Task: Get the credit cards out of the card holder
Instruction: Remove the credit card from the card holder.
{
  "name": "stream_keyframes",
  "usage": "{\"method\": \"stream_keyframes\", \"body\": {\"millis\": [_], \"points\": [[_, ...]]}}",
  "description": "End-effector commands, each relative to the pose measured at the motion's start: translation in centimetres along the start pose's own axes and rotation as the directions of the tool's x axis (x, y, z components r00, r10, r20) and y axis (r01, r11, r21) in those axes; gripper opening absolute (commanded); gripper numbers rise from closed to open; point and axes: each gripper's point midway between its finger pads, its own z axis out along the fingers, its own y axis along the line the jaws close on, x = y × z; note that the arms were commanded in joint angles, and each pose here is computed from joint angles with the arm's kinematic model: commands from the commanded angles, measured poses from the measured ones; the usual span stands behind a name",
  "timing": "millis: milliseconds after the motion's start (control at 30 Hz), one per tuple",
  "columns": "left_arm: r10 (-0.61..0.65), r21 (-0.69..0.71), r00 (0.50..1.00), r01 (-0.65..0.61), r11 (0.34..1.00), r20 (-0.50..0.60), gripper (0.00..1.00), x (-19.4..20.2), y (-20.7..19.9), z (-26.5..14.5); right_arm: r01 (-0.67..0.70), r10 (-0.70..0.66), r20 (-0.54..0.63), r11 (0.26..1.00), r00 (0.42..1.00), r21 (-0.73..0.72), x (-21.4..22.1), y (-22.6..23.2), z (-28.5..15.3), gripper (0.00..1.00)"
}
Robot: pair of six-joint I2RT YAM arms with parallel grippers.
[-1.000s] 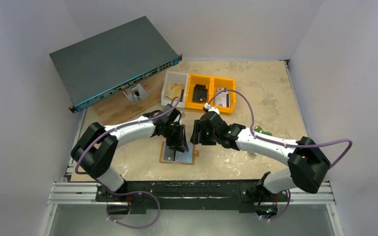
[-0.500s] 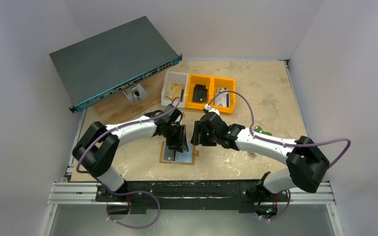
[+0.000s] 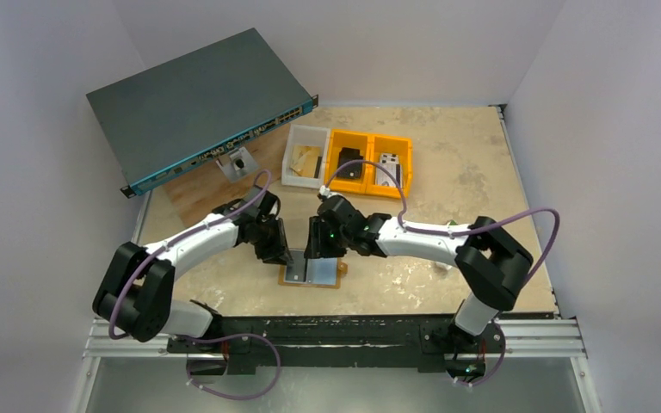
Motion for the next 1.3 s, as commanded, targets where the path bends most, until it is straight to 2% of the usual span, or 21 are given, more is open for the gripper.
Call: {"method": "stream_keyframes", "body": {"millis": [0,400,700,933,1267], "points": [[-0.007,-0.016,1.000,0.007,1.000,0.016,0.20,0.0,0.7,0.6,0.020,-0.022,-0.012,0.994,1.000,-0.108,-0.7,3.4,1.0,0.36],[-0.027,-0.042,1.000,0.027,0.999,-0.005,0.14,0.8,2.0,2.5,0.021,-0.035,-0.098,0.990,0.995,-0.142,1.1,3.4,3.6,0.29],[-0.050,-0.037,0.998,0.049,0.998,-0.027,0.10,1.4,2.1,3.1,0.002,-0.015,-0.116,0.994,0.993,-0.106,1.9,1.6,4.4,0.32],[-0.072,-0.050,0.997,0.071,0.996,-0.036,0.00,2.2,1.8,3.3,-0.038,0.023,-0.144,0.994,0.989,-0.103,2.5,0.0,4.7,0.34],[-0.112,-0.094,0.993,0.108,0.990,-0.043,0.00,2.8,2.3,3.7,-0.043,0.031,-0.117,0.993,0.993,-0.106,2.3,-0.5,3.8,0.34]]}}
